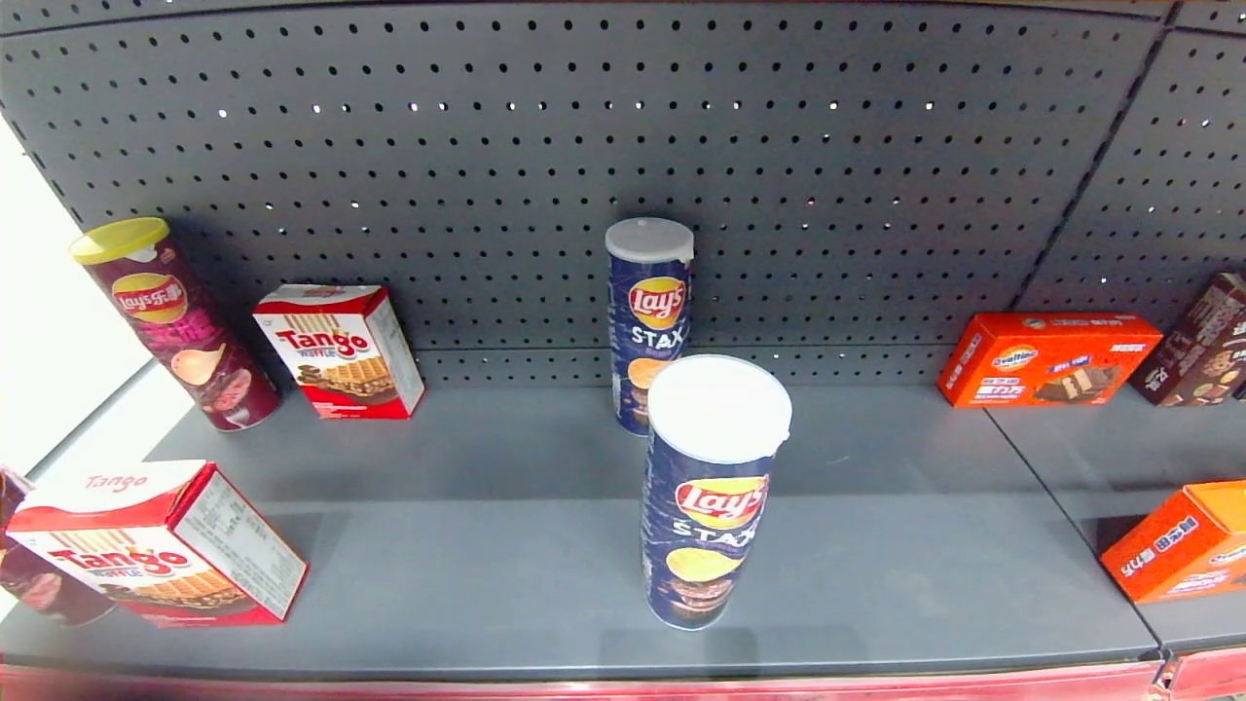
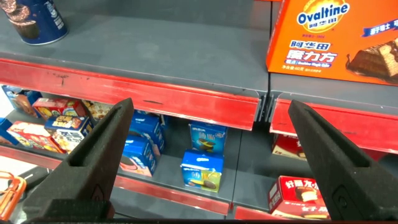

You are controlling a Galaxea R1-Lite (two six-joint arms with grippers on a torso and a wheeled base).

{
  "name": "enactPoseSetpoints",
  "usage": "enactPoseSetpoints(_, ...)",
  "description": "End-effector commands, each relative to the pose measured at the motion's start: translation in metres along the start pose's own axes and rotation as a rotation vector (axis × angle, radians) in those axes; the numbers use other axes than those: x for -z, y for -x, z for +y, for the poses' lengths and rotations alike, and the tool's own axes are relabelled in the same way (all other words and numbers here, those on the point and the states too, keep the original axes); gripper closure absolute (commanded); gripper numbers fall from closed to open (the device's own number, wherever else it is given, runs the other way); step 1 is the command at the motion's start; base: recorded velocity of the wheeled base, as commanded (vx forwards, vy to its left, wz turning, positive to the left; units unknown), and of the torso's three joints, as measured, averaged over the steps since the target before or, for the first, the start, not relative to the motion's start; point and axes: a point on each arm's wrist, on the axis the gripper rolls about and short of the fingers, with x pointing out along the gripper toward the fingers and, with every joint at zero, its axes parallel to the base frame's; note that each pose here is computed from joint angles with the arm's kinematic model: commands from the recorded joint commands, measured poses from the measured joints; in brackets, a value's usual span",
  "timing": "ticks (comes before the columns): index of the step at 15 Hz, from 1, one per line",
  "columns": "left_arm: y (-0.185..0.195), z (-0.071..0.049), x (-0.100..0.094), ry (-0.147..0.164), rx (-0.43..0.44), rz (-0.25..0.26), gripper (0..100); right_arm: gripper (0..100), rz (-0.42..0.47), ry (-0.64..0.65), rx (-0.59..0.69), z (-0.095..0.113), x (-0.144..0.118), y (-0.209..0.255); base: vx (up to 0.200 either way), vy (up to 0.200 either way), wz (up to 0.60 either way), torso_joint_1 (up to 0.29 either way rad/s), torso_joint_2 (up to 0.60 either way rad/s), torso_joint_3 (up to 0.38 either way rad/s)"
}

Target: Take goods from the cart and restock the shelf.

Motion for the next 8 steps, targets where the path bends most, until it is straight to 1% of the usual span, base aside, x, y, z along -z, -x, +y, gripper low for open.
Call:
enactPoseSetpoints(1,0.0035,0.0002,0.0009,0.025,0.028,-0.048,0,0,0.0,0.0,0.0,0.0,0.0,0.0,0.0,0.0,0.0,0.0,0.0,0.0)
enactPoseSetpoints(2,0.0058,-0.0002,0.0028,0.045,0.036,-0.066,0,0,0.0,0.0,0.0,0.0,0.0,0.0,0.0,0.0,0.0,0.0,0.0,0.0)
enactPoseSetpoints(3,0.0056,-0.0011,0.0068,0.063,0.038,-0.025,0,0,0.0,0.002,0.0,0.0,0.0,0.0,0.0,0.0,0.0,0.0,0.0,0.0)
enactPoseSetpoints(5,0.0056,-0.0011,0.0068,0.062,0.037,-0.025,0,0,0.0,0.0,0.0,0.0,0.0,0.0,0.0,0.0,0.0,0.0,0.0,0.0)
enactPoseSetpoints(6,0.0056,-0.0011,0.0068,0.066,0.036,-0.025,0,0,0.0,0.0,0.0,0.0,0.0,0.0,0.0,0.0,0.0,0.0,0.0,0.0)
enactPoseSetpoints(7,0.0056,-0.0011,0.0068,0.091,0.036,-0.025,0,0,0.0,0.0,0.0,0.0,0.0,0.0,0.0,0.0,0.0,0.0,0.0,0.0)
enactPoseSetpoints(8,0.0057,-0.0021,0.0066,0.119,0.087,-0.031,0,0,0.0,0.0,0.0,0.0,0.0,0.0,0.0,0.0,0.0,0.0,0.0,0.0)
